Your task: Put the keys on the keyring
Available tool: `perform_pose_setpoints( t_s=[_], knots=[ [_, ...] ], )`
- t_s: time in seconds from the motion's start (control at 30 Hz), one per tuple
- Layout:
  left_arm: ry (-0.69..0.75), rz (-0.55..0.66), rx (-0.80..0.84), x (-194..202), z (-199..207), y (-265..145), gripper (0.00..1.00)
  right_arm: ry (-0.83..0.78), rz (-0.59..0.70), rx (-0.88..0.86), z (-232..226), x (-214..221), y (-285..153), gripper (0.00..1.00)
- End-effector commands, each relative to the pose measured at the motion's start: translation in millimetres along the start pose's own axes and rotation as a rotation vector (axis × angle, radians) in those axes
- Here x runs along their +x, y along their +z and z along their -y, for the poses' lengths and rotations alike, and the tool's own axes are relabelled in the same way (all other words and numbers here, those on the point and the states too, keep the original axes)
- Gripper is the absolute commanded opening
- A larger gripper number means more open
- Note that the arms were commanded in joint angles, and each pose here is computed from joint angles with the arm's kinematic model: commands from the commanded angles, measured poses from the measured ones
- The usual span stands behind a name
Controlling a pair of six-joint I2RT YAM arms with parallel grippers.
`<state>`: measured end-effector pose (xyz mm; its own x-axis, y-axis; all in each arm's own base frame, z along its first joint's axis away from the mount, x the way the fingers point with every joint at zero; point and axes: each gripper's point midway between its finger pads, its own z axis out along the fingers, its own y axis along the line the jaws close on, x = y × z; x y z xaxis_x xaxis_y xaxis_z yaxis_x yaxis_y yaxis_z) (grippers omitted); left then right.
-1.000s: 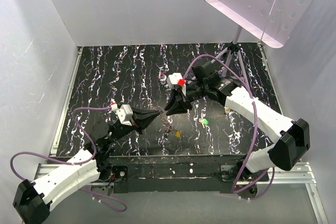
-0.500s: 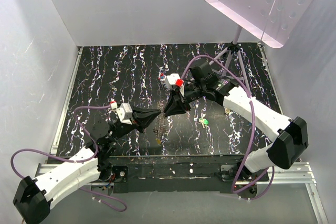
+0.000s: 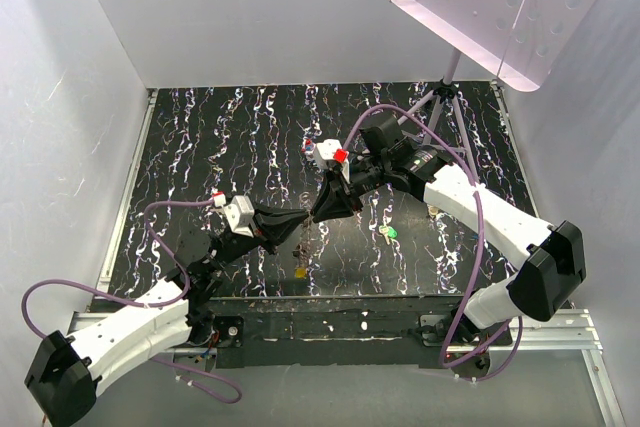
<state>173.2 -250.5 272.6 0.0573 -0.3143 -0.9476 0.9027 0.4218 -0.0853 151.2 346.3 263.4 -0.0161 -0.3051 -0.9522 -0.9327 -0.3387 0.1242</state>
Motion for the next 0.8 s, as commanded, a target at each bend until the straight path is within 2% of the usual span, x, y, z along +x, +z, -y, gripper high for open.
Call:
perform_pose_setpoints(
  t_s=[0.0, 0.07, 0.2, 0.3, 0.57, 0.63, 0.67, 0.77],
  knots=[
    [0.013, 0.066, 0.014, -15.3, 3.5, 1.5, 0.0, -0.057, 0.045, -0.02, -3.9, -23.9, 0.0, 0.28],
    [0.013, 0.071, 0.014, -16.8, 3.5, 1.6, 0.0, -0.052, 0.047, -0.022, -3.9, -23.8, 0.4, 0.27],
    [0.013, 0.072, 0.012, -17.0, 3.3, 1.5, 0.0, -0.045, 0.049, -0.033, -4.5, -22.6, 2.0, 0.18],
    [0.011, 0.066, 0.011, -15.2, 3.1, 1.2, 0.0, -0.04, 0.051, -0.036, -5.1, -23.0, 2.0, 0.02],
    [0.013, 0.007, -0.019, -9.3, -0.4, -3.7, 0.02, -0.027, 0.011, 0.009, -1.1, -19.2, -1.7, 0.01],
    [0.028, -0.016, -0.053, -14.5, -3.3, -10.5, 0.21, -0.03, -0.021, 0.022, -2.2, -15.0, -5.0, 0.01],
    [0.039, -0.035, -0.064, -18.3, -3.7, -13.0, 0.34, -0.036, -0.04, 0.034, -1.8, -12.4, -7.0, 0.01],
    [0.039, -0.122, -0.11, -19.9, -5.2, -27.7, 0.55, -0.031, -0.098, 0.056, -4.4, -4.8, -13.7, 0.01]
  ],
)
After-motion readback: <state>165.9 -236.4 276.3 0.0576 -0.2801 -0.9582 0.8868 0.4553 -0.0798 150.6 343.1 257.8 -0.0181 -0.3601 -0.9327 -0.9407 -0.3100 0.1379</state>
